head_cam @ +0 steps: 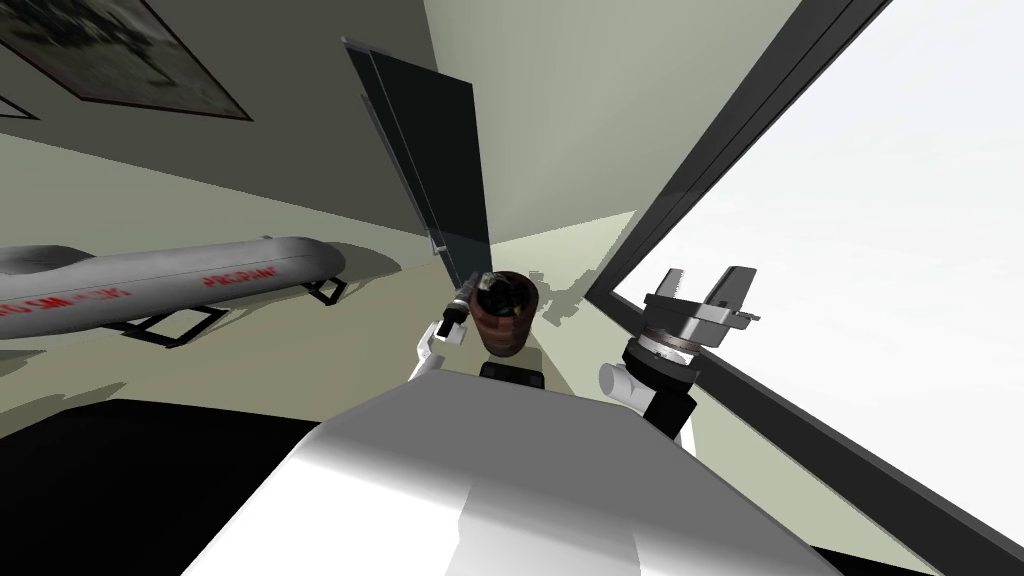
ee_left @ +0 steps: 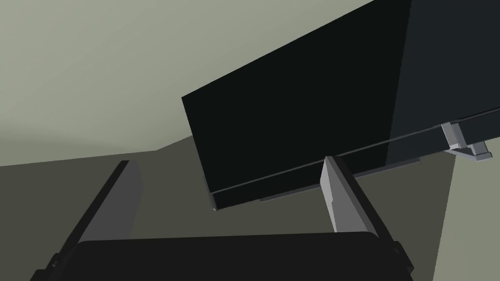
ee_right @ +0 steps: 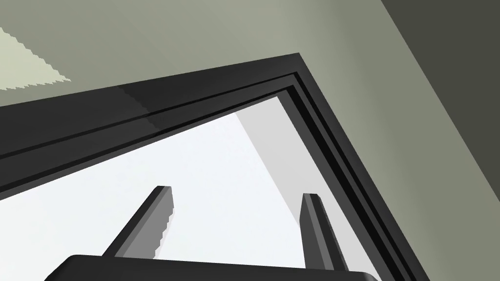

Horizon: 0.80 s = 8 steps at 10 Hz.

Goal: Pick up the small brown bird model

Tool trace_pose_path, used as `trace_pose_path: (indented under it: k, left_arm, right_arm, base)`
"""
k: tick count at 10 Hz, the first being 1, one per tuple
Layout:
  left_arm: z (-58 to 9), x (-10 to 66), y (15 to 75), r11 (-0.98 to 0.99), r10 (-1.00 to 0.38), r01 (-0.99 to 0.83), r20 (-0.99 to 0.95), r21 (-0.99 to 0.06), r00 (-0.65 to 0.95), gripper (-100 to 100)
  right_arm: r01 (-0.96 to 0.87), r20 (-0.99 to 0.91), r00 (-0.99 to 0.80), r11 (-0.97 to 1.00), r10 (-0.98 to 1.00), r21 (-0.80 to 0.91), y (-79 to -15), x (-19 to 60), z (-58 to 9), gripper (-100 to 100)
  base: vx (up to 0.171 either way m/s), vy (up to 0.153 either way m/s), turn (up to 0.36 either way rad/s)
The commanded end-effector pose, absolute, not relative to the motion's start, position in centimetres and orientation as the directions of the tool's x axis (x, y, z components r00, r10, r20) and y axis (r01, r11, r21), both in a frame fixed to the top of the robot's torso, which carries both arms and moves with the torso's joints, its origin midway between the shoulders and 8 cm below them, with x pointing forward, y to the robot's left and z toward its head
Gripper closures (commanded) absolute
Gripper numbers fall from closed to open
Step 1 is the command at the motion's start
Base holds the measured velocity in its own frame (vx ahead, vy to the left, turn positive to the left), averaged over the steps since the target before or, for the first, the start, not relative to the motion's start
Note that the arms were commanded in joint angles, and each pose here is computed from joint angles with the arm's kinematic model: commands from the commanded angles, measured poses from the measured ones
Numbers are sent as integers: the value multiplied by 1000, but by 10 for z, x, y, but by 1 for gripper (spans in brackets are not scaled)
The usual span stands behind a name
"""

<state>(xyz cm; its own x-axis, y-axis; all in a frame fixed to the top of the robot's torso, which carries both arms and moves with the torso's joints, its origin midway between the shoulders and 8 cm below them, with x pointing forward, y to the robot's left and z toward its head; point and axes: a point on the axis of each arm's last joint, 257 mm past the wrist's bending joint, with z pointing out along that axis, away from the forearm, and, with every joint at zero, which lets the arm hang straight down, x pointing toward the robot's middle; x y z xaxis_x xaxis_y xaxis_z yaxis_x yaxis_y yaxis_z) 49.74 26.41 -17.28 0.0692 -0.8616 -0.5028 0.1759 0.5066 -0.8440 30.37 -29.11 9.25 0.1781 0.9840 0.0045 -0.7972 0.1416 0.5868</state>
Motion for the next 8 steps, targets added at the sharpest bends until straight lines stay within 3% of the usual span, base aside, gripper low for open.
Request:
trace_pose_path:
  k: [1,8]
  left_arm:
    - [-189,511,265,516,-856,128,-514,-847,51,-100]
    - [-251,540,267,529,-848,-36,-529,-848,-21,-100]
  right_arm:
    - [-797,5,178,142,984,587,-291,304,93,0]
    - [-797,5,178,142,984,587,-291,304,93,0]
  base:
    - [-22,-25,-7]
    - [-18,-29,-11]
